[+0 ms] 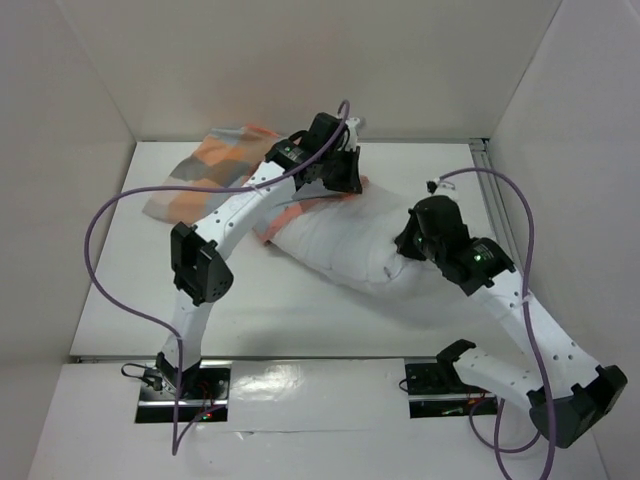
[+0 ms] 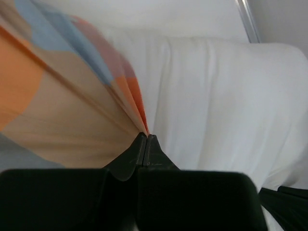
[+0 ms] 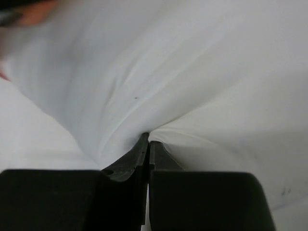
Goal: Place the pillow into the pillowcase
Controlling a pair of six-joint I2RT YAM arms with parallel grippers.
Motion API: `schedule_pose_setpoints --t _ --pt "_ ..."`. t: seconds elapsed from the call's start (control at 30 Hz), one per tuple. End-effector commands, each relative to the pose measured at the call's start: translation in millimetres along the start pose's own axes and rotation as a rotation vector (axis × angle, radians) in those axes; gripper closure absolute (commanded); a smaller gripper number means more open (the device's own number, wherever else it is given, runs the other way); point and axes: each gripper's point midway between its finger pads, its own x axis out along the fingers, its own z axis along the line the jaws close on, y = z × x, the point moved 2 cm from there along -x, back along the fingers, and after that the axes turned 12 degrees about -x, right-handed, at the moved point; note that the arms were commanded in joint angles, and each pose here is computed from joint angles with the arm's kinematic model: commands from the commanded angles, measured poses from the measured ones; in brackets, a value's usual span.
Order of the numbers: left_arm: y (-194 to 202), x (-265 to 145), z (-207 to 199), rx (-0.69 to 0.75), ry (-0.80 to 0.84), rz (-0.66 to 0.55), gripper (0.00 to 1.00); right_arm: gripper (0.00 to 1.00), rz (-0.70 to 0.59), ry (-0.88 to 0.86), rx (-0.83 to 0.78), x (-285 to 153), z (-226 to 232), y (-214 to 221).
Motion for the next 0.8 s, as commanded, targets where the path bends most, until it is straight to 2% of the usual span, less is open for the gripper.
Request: schedule_pose_setpoints --t 0.0,0.07,0.1,0.13,0.17,0.2,0.23,0.27,0.3,0.4,0.47,0.5,0.53,0.57,0.6,0.63,0.67,0.73,0.77 --pt "15 8 -34 -0.015 0.123 0.054 0.96 1.00 0.013 0.091 0.069 12 -13 19" --pt "8 3 -34 0.037 0.104 0.034 0.80 1.00 0.024 0.123 0.049 7 -22 21" --pt "6 -2 -36 0.058 0.106 0.030 0.69 0.91 0.036 0.140 0.023 8 -24 19" --pt "1 -15 -38 0.080 0.096 0.009 0.38 0.73 0.037 0.152 0.000 7 -25 15" --pt "-7 -25 -35 0.101 0.061 -0.032 0.23 0.51 0.023 0.159 -0.018 -2 -23 0" --pt "-14 -37 -33 0.144 0.036 -0.069 0.11 0.21 0.009 0.186 -0.056 -5 -26 -10" --pt "-17 -46 -28 0.165 -0.001 -0.095 0.02 0.13 0.003 0.206 -0.079 -4 -27 -20" --pt "-32 -77 -22 0.183 -0.081 -0.190 0.00 0.06 -0.056 0.200 -0.084 -16 -21 -45" --pt "-37 -93 -14 0.207 -0.135 -0.233 0.00 0.01 -0.085 0.216 -0.124 -19 -19 -57" --pt "-43 -146 24 0.191 -0.347 -0.370 0.00 0.01 -0.152 0.189 -0.178 -23 -1 -95" --pt "-32 -159 61 0.145 -0.473 -0.381 0.00 0.01 -0.175 0.162 -0.208 -10 17 -110" --pt "-33 -183 61 0.097 -0.455 -0.446 0.00 0.01 -0.175 0.133 -0.245 -5 31 -110" --pt "-30 -190 76 0.059 -0.475 -0.461 0.00 0.01 -0.172 0.113 -0.268 1 43 -109" --pt "-5 -178 102 0.037 -0.525 -0.405 0.00 0.01 -0.140 0.113 -0.295 19 55 -102" --pt "4 -179 112 0.016 -0.522 -0.397 0.00 0.01 -0.144 0.092 -0.334 20 73 -101" --pt "7 -193 123 -0.041 -0.527 -0.435 0.00 0.01 -0.147 0.130 -0.350 27 76 -101" --pt "31 -181 144 -0.068 -0.561 -0.382 0.00 0.01 -0.120 0.142 -0.390 40 85 -93" --pt "52 -175 164 -0.142 -0.574 -0.381 0.00 0.01 -0.108 0.108 -0.449 45 103 -81" --pt "55 -178 170 -0.173 -0.563 -0.415 0.10 0.01 -0.077 0.107 -0.486 54 107 -69"
